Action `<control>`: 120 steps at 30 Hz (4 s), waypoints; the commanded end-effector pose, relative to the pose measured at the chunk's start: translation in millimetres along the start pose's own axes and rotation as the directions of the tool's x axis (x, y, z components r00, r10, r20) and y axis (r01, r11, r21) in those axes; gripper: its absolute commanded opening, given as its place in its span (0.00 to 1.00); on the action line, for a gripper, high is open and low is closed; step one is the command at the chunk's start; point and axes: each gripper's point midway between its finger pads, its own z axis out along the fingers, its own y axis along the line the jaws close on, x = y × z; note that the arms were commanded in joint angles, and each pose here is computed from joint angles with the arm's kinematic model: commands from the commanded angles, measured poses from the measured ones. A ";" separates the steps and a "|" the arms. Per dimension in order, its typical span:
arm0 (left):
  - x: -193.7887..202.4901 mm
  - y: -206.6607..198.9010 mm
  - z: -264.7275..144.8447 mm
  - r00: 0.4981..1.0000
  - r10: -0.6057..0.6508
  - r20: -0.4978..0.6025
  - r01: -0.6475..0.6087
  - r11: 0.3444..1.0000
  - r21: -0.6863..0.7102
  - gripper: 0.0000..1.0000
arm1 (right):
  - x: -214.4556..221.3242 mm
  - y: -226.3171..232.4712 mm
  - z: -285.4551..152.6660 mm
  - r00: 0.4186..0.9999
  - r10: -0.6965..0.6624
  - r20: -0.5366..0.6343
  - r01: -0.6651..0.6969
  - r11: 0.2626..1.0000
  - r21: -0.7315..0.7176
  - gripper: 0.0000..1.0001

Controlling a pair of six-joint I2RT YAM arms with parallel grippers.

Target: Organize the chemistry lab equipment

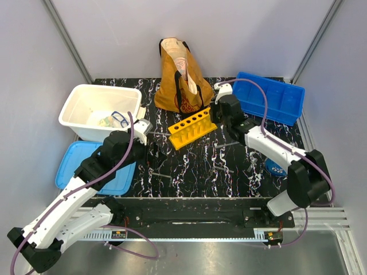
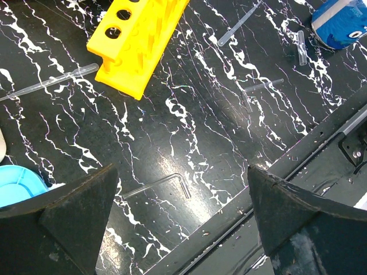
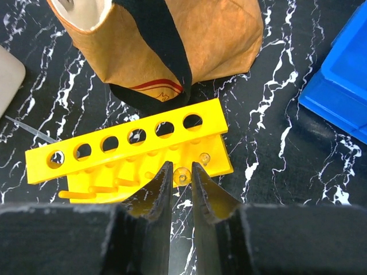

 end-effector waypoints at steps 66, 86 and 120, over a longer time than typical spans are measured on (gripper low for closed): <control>-21.3 25.9 -16.9 0.991 -0.018 0.136 0.039 0.986 -0.159 0.99 | 36.3 -36.6 -69.9 0.959 0.129 -0.253 -0.073 0.973 0.220 0.66; -22.9 19.0 -21.3 0.988 -0.017 0.155 0.036 0.992 -0.121 0.99 | 100.8 -72.5 -63.5 0.877 0.202 -0.436 -0.044 0.937 0.346 0.72; -19.2 -1.2 -18.5 0.991 -0.012 0.136 0.013 1.000 -0.008 0.98 | 227.0 -148.6 -124.2 0.592 0.667 -0.452 -0.150 0.642 0.752 0.50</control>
